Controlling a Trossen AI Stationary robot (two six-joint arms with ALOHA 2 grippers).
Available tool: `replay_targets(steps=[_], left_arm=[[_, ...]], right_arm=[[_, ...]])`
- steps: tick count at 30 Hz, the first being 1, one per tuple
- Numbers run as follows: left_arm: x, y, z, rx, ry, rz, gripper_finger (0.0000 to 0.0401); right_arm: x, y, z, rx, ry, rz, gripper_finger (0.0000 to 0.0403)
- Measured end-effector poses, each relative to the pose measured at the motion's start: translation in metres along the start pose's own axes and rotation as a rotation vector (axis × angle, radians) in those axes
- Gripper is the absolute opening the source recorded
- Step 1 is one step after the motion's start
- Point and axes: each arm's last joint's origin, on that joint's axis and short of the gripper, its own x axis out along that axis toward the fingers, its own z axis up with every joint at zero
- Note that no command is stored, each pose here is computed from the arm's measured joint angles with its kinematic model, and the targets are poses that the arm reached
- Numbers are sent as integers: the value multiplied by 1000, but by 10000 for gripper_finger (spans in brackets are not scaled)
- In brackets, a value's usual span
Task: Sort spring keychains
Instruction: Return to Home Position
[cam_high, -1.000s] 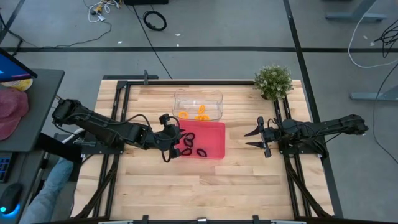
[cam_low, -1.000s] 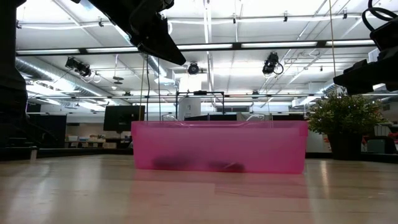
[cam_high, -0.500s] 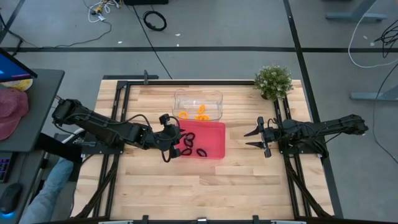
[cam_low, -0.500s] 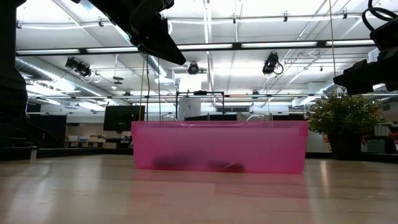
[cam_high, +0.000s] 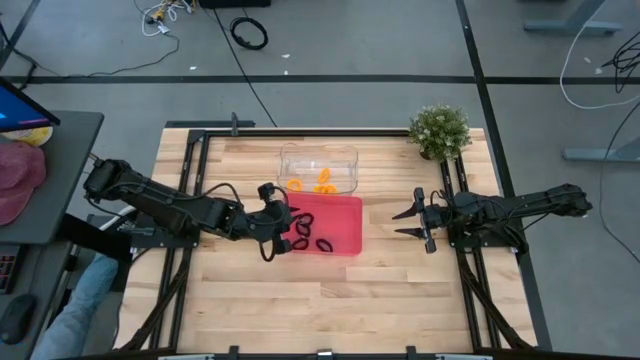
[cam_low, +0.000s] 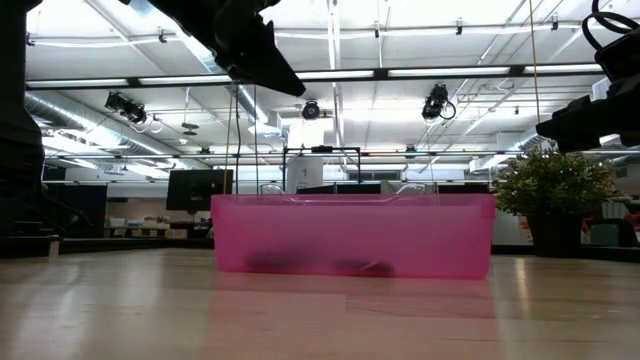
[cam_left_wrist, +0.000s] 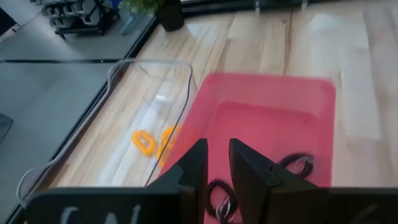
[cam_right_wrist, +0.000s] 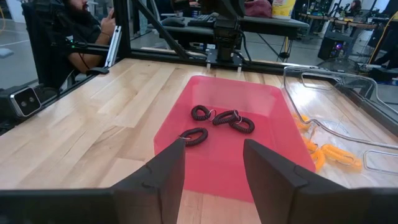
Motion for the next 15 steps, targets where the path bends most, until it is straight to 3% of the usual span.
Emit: replay_targets(steps=[15], left_arm=[[-1,0,5,-20,-47,28,69]], right_arm=[[0,0,0,0,0,0,166]])
